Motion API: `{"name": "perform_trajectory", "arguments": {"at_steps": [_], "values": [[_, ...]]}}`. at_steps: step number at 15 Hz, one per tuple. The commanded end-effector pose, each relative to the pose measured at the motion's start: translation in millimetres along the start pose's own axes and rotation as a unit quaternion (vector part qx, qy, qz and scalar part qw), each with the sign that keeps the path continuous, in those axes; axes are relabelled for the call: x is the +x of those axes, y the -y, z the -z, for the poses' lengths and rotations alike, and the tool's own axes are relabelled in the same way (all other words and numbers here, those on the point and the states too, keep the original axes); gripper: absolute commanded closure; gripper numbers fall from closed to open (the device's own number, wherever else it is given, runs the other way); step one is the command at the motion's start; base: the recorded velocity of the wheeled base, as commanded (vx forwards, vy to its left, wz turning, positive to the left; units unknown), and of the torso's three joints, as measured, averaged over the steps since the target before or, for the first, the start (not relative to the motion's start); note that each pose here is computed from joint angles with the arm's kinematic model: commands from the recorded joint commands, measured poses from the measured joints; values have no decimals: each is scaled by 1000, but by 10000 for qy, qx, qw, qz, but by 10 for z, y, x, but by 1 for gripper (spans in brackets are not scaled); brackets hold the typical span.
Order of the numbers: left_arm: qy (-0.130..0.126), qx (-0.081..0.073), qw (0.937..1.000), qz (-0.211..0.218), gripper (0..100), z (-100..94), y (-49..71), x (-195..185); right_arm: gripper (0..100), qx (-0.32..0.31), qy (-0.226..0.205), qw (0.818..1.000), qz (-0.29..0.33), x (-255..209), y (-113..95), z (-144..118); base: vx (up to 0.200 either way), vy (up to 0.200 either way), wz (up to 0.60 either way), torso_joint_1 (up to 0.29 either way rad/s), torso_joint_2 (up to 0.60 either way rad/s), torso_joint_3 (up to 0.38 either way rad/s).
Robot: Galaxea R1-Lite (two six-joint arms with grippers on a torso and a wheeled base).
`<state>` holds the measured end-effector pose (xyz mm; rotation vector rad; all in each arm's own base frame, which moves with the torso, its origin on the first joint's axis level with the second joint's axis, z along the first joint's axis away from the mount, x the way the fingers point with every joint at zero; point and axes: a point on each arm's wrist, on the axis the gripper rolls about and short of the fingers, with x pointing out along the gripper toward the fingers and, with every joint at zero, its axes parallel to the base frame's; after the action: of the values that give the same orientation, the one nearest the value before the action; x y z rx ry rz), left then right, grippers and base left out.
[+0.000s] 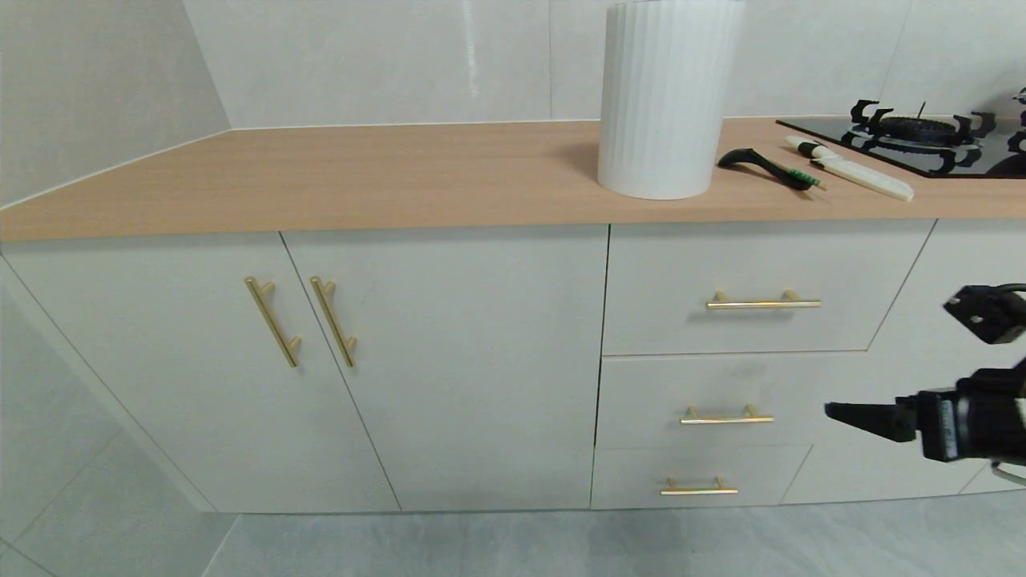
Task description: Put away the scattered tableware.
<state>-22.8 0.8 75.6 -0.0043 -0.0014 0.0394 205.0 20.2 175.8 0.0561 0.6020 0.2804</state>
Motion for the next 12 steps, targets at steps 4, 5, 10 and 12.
{"name": "perform_trajectory", "arguments": {"at_steps": [4, 5, 10, 12], "values": [[1, -2, 10000, -3, 0, 0, 0, 0, 0, -159, -702, 9969, 324, 1369, 208, 260, 0, 0, 0, 0, 0, 0], [1, -2, 10000, -3, 0, 0, 0, 0, 0, -201, -644, 9968, 425, 1518, 232, 279, 0, 0, 0, 0, 0, 0], [1, -2, 10000, -3, 0, 0, 0, 0, 0, -359, -549, 9953, 712, 1934, 251, 415, 0, 0, 0, 0, 0, 0], [1, -2, 10000, -3, 0, 0, 0, 0, 0, -397, -374, 9951, 821, 2055, 269, 465, 0, 0, 0, 0, 0, 0]]}}
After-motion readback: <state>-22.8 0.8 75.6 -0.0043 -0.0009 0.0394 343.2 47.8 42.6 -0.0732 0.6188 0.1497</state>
